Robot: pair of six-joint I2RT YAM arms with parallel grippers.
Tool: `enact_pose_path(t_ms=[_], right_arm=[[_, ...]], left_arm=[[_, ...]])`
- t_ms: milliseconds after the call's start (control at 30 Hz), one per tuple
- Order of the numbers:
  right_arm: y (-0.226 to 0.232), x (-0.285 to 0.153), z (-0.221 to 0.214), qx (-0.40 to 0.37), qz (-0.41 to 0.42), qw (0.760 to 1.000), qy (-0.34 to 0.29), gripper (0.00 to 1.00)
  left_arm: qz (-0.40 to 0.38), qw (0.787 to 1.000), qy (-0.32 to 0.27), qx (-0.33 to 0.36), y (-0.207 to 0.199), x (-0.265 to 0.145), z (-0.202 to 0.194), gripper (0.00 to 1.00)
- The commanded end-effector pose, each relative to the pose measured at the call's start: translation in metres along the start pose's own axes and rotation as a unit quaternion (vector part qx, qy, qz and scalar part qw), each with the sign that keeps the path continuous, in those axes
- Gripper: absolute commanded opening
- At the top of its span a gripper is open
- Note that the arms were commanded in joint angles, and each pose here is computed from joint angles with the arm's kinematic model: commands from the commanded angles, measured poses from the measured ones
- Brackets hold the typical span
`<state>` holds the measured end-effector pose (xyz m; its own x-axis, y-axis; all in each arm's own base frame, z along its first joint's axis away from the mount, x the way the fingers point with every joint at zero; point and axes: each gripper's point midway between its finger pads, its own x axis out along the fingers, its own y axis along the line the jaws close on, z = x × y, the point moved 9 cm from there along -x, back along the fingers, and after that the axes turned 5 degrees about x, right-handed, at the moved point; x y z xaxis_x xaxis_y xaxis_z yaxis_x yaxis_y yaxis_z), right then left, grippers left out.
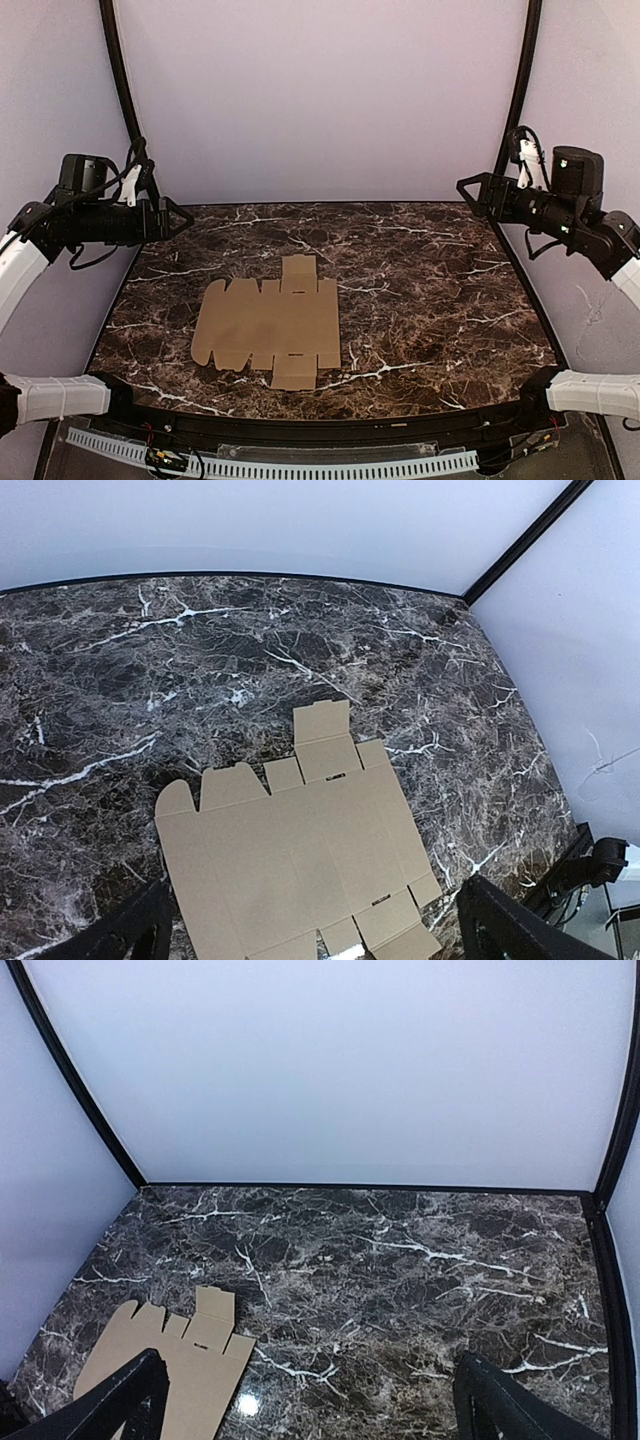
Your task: Fold the paper box
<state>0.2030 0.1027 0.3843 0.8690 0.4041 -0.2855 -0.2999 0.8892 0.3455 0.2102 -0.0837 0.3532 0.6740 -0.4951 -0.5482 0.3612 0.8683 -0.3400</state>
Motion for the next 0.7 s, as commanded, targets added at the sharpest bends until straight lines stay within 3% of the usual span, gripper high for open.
enact_pose_path(t_ms=[0,367,667], right_arm=[[0.001,-0.005,-0.004,-0.010,0.005,1.000,0.014,0.99],[0.006,0.006,-0.031,-0.007,0.076,0.995,0.069,0.99],[0.027,0.041,-0.090,0.027,0.128,0.979,0.154,0.99]], left_arm=[[-0.018,0.999,0.032,-0.017,-0.001,0.003,-0.014,1.00],[0.033,0.991,0.106,-0.076,0.020,0.027,-0.052,1.00],[0.069,0.977,0.157,-0.131,0.030,0.059,-0.086,1.00]])
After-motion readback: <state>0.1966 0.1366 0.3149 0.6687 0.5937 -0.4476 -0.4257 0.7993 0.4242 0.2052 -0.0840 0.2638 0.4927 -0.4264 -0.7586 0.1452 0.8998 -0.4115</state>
